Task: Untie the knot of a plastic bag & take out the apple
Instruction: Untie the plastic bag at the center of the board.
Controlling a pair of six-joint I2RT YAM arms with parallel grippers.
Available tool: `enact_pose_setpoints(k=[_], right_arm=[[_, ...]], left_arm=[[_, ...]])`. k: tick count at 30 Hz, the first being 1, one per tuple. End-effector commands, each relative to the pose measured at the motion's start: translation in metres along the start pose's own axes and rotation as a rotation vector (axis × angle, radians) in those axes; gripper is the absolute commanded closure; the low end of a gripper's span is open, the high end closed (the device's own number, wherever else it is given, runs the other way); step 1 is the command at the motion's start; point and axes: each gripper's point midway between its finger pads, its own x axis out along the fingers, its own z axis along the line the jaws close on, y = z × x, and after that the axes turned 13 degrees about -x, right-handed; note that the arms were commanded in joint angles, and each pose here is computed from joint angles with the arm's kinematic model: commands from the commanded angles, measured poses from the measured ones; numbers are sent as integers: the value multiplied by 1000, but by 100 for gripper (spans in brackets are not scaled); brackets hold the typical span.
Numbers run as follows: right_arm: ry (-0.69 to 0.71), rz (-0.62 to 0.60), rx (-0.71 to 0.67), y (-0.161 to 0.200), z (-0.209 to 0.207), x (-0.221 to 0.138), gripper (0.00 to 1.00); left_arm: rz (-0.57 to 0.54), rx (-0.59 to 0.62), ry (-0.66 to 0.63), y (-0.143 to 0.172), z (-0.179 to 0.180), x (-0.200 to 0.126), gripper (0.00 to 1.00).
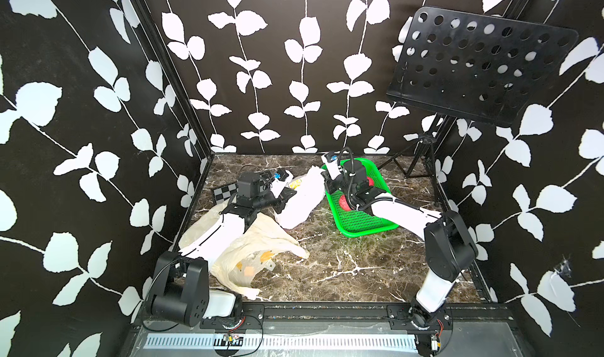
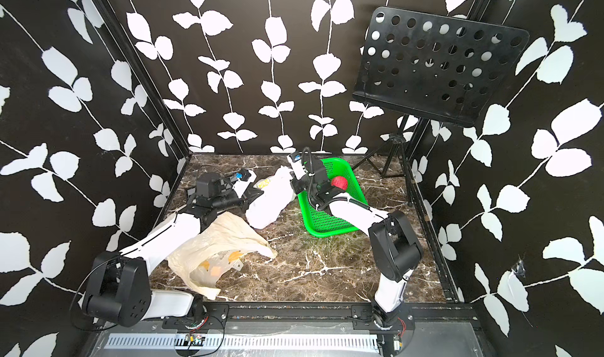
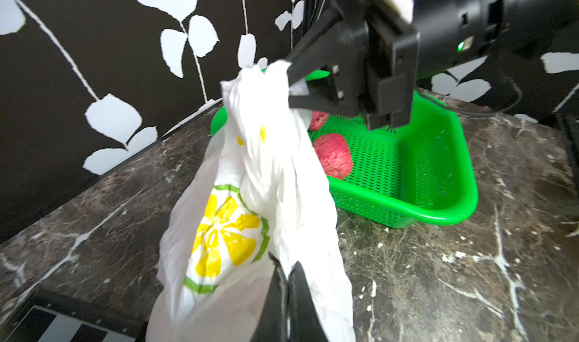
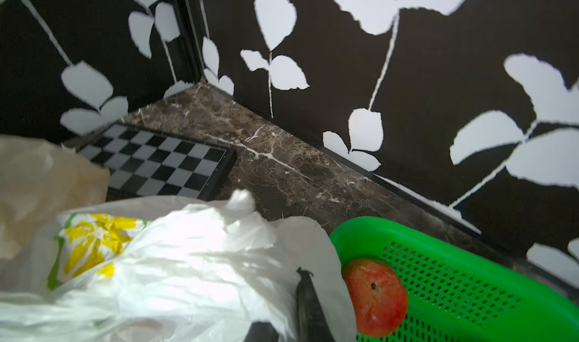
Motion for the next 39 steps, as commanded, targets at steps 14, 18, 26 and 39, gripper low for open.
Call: enact_pose_setpoints(k=[14,18,26,39], right_arm=[[-58,-216,427,-45,-11,-21,98],[-77,-226,445,-45,-5,-18,98],[-101,-230,464,-45,6,-16,99],[38,-281,553,-53,-19,-8,91]], left_arm=[[-73,8,-148,-31,-15,-31,47],[-68,14,-159,-54,-20,-26,39],[6,28,-202,-78,-7,9,38],[-191,14,-204,-156,34,12,100]])
